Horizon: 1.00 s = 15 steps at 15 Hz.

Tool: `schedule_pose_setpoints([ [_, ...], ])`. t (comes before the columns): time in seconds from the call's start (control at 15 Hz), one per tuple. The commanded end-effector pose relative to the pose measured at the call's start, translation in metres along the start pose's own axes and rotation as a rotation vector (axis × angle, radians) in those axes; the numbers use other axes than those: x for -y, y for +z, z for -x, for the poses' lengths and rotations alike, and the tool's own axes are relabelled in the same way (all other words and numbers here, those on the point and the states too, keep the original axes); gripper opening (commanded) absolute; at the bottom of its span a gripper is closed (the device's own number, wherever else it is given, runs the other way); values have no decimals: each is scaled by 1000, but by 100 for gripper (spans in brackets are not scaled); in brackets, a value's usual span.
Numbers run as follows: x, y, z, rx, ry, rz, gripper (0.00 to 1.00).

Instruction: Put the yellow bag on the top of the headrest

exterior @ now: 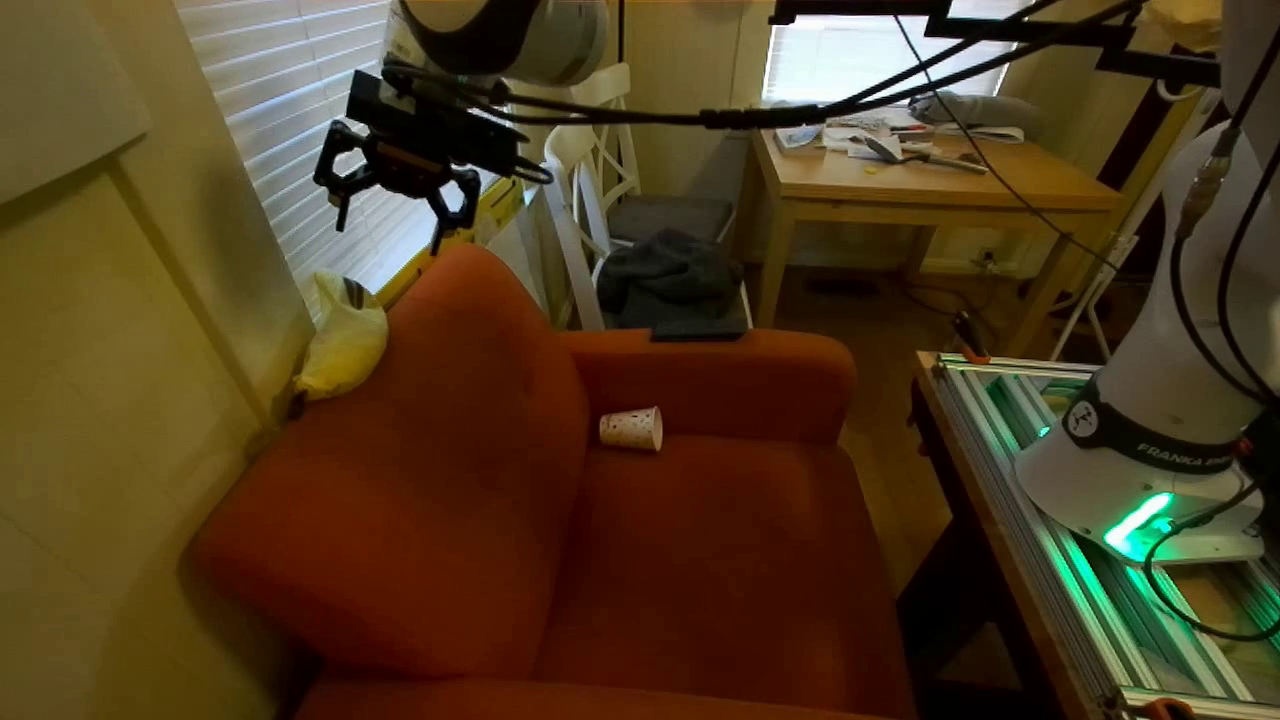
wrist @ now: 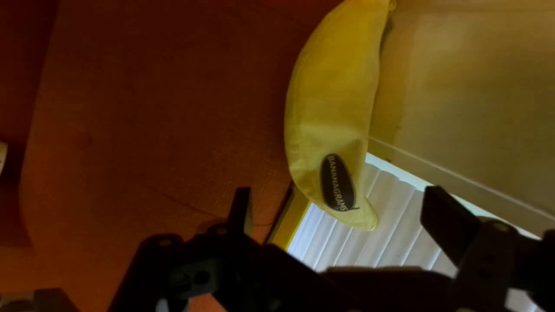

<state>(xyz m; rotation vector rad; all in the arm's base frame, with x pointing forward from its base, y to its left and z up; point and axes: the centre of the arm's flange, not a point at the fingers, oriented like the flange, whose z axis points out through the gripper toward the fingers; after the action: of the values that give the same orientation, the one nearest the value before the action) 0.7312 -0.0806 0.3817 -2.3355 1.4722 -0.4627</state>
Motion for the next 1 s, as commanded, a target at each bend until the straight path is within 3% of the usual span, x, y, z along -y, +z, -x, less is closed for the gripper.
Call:
schedule_pose_setpoints([
  [0.0,-25,-32,21,-22,-125,80,100],
  [0.47,-69,-62,47,78,-468,183,100],
  [0.93,-115,-94,68,170,-776,200,100],
])
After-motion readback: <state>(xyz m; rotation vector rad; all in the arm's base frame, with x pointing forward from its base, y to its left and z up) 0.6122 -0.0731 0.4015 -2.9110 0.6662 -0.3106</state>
